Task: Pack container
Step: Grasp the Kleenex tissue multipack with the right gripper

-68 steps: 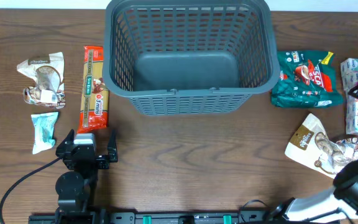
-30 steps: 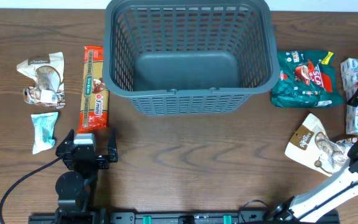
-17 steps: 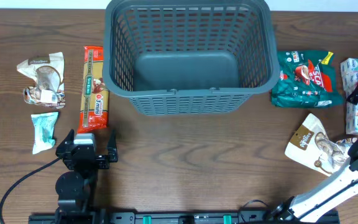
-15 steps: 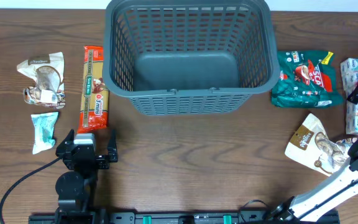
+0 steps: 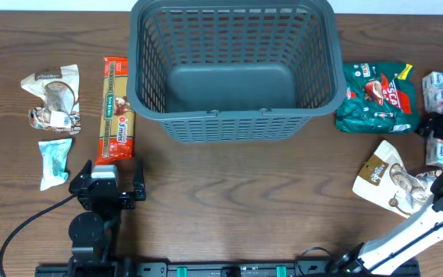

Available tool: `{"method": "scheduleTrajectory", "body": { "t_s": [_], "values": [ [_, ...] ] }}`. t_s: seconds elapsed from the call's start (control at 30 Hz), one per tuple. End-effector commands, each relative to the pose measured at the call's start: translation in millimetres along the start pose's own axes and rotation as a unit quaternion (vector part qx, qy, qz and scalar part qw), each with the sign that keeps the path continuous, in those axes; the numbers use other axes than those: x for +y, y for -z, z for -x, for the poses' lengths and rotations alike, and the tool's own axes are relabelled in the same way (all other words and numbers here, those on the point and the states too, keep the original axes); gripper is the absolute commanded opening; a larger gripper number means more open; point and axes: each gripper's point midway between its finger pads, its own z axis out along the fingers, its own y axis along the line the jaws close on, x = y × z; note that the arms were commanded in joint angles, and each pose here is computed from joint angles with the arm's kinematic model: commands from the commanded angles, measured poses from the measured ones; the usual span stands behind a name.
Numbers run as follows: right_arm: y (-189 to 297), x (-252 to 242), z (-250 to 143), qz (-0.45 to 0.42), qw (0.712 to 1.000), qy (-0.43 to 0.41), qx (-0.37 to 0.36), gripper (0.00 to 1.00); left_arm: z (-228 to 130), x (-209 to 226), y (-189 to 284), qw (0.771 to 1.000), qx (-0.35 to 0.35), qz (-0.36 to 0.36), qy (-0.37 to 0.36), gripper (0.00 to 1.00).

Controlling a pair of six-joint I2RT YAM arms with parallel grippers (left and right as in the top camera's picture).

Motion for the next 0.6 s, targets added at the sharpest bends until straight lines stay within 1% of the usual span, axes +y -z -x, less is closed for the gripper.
{"method": "scheduleTrajectory", "body": {
  "t_s": [0.0, 0.13, 0.3, 0.4, 0.53, 0.57],
  "values": [
    [-8, 11, -4, 0.027, 1.000, 0.004, 0.003, 0.99, -13, 0, -1, 1.000, 0.019, 0.001, -0.004, 0.99],
    [-8, 19, -3, 0.049, 0.999, 0.000, 0.000, 0.99, -13, 0, -1, 1.000, 0.019, 0.001, -0.004, 0.99],
    [-8, 11, -3, 0.036, 0.999, -0.025, -0.001, 0.99, -13, 0, -1, 1.000, 0.019, 0.001, -0.004, 0.99],
    [-8, -5, -7, 0.002, 0.998, -0.060, 0.007, 0.92, -13, 0, -1, 1.000, 0.019, 0.001, -0.004, 0.99],
    [-6, -28, -16, -0.043, 0.992, -0.114, 0.019, 0.90, -13, 0, -1, 1.000, 0.019, 0.001, -0.004, 0.99],
    [-6, -31, -17, -0.046, 0.991, -0.122, 0.020, 0.87, -13, 0, -1, 1.000, 0.019, 0.001, -0.004, 0.99]
  ]
}}
